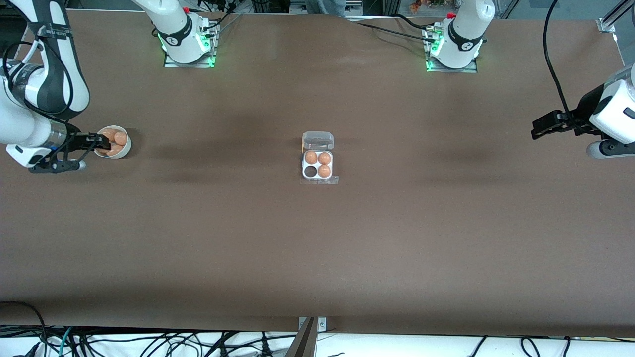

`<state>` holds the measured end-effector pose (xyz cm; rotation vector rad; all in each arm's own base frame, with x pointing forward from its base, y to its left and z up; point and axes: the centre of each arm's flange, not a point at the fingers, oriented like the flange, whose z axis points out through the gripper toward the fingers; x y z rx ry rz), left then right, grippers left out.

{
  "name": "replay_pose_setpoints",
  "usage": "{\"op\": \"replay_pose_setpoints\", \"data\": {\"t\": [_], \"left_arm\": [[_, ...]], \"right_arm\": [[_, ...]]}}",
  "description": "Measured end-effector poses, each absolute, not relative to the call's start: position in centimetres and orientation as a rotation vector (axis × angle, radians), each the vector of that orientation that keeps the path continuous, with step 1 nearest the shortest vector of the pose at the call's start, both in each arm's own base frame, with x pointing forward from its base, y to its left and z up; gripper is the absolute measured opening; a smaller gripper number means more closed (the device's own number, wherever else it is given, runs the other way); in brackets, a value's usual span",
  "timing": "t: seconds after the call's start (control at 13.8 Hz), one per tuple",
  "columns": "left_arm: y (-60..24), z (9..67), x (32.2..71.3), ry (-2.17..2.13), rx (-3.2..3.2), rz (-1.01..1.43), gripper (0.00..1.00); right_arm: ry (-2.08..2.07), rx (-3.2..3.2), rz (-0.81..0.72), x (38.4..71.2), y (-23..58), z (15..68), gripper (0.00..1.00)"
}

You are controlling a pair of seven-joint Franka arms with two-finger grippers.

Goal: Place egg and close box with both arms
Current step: 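Close the right gripper on one brown egg in the bowl, then lift the egg and carry it with the right gripper to the carton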

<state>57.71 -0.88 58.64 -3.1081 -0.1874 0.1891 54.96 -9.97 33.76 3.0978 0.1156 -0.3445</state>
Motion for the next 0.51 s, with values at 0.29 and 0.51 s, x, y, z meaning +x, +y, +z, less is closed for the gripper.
{"op": "replay_pose_setpoints", "data": {"t": [0.29,0.51], "left_arm": [[-0.8,58.6,57.7,-0.189,-3.108,0.189,1.00],[-0.9,58.6,57.7,-0.187,-3.108,0.189,1.00]], "right_arm": [[0.004,3.109,-0.337,59.2,1.7,34.6,0.47],[-0.155,3.124,-0.331,60.8,11.4,33.8,0.47]]}}
